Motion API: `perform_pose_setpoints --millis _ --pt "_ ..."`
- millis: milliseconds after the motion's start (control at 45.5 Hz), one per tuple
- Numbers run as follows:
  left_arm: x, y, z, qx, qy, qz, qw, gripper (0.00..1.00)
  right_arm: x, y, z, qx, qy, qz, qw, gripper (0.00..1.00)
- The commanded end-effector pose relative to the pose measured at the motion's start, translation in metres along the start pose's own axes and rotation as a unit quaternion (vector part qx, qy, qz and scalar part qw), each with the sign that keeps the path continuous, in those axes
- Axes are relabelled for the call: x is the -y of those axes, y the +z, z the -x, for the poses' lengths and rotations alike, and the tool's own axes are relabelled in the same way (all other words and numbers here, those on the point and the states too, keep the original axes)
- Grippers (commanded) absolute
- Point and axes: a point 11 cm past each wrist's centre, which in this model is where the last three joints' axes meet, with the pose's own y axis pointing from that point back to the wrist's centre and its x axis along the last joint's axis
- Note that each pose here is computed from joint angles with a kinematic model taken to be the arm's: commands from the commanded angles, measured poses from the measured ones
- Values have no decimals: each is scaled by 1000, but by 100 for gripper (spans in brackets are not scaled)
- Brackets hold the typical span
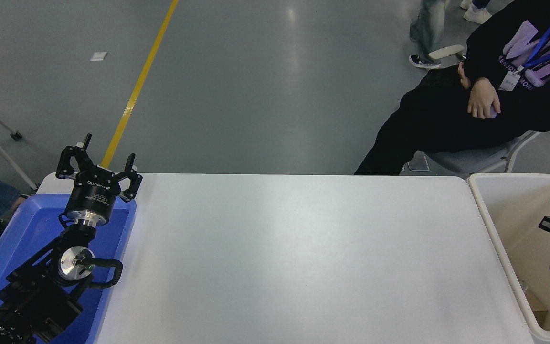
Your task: Pick up paper ball place in dustbin
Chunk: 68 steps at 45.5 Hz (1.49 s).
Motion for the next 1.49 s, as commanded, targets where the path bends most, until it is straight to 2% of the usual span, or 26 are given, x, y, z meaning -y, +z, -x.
perform_pose_setpoints --millis 0,44,110,198,242,330,462,901,945,989,1165,1209,1319,1473 --pt "0 0 0 0 0 0 1000 98 0 -1 2 2 9 -1 1000 0" --pt "0 0 0 0 0 0 1000 98 0 -1 0 4 17 -2 1000 22" --pt "0 0 0 0 0 0 1000 98 0 2 -5 5 35 1 999 47" --pt "0 0 0 0 0 0 1000 98 -1 3 -7 8 54 3 998 72" --pt "0 0 0 0 0 0 1000 98 -1 3 -7 11 54 3 998 77" --pt "0 0 0 0 0 0 1000 98 -1 4 -7 19 55 5 998 78" --pt "0 0 0 0 0 0 1000 98 -1 4 -8 27 57 6 998 86" --pt "1 -1 1 0 -1 -1 1000 98 -1 -1 -9 63 46 4 997 89" --pt "1 -1 1 0 -1 -1 1000 98 -1 2 -20 80 51 7 995 92" --pt "1 -1 1 0 -1 -1 1000 98 0 9 -34 90 58 12 994 99" --pt "1 -1 1 0 -1 -2 1000 98 -9 21 -69 131 23 6 991 100" --pt "1 -1 1 -1 -2 -2 1000 98 -19 19 -79 140 -4 -6 990 100" --pt "1 -1 1 -1 -2 -2 1000 98 -37 21 -101 110 -25 -11 994 100" --pt "1 -1 2 -1 -3 -2 1000 98 -66 18 -117 5 -55 -9 998 100"
